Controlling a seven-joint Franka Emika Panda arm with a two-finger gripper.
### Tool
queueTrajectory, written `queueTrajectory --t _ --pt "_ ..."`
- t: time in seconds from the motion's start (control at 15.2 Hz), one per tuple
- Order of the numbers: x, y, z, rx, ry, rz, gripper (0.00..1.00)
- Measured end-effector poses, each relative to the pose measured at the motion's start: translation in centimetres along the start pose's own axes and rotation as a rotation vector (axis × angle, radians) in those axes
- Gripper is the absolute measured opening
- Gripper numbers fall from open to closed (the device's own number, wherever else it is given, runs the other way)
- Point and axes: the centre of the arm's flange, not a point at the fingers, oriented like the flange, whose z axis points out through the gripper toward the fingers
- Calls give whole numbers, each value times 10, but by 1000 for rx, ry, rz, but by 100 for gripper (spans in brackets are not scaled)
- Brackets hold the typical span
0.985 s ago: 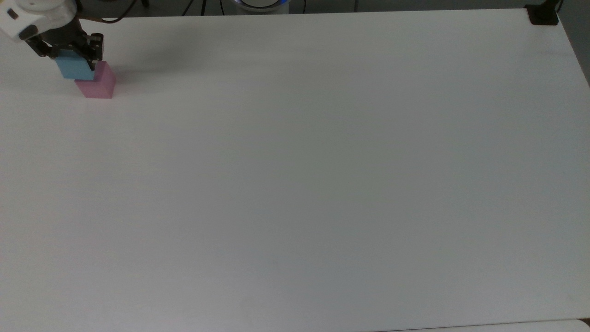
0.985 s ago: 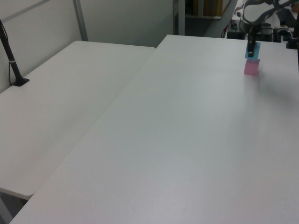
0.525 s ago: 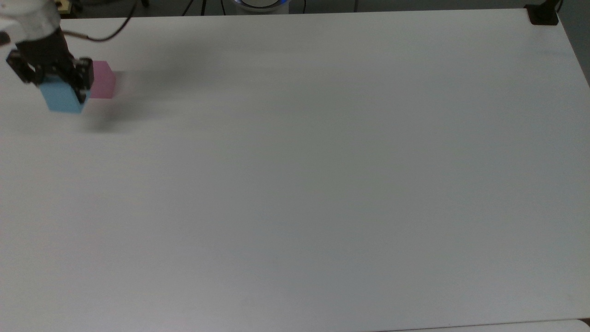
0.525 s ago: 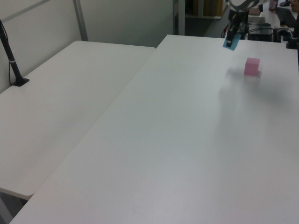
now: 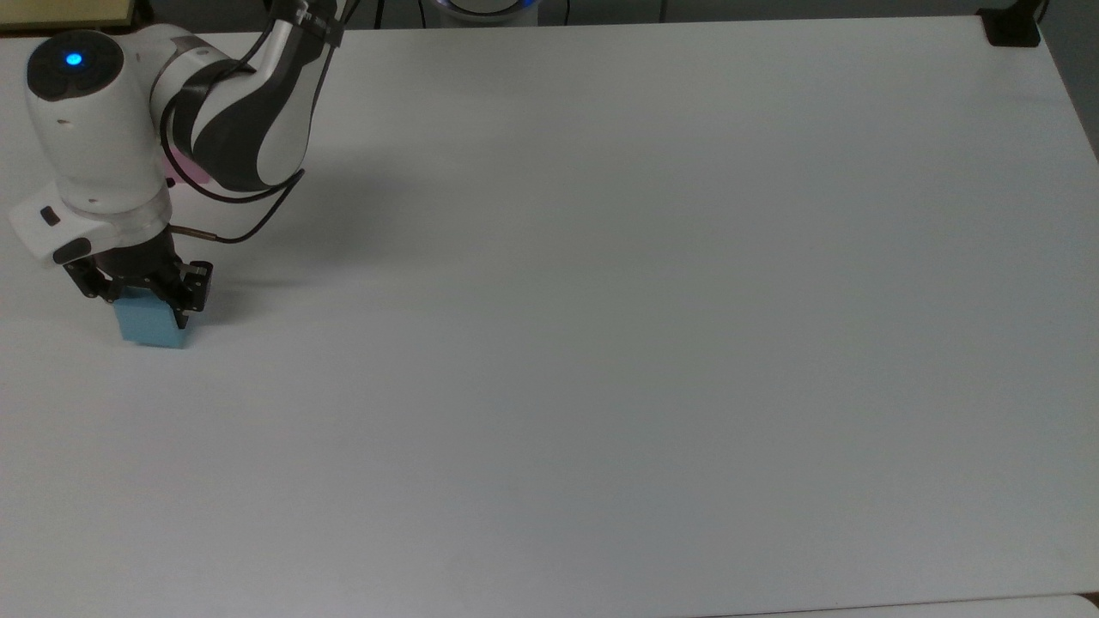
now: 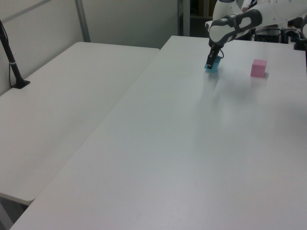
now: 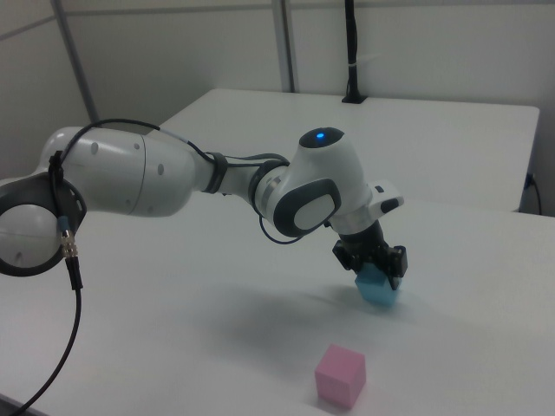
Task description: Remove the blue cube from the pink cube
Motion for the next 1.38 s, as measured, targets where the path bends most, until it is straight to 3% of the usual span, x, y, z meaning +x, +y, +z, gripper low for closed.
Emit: queueTrajectory --t 0.13,0.39,0.59,0.72,0.92,1.12,1.38 --pt "1 0 1 -3 1 0 67" --pt "2 1 0 -3 3 1 100" --pt "9 4 -18 -9 37 12 100" --pt "10 16 -63 3 82 76 100" --pt "-16 21 -142 69 -37 89 100" --pt "-45 -20 -250 147 -130 114 100" --pt "-69 -95 -311 170 -228 -1 100"
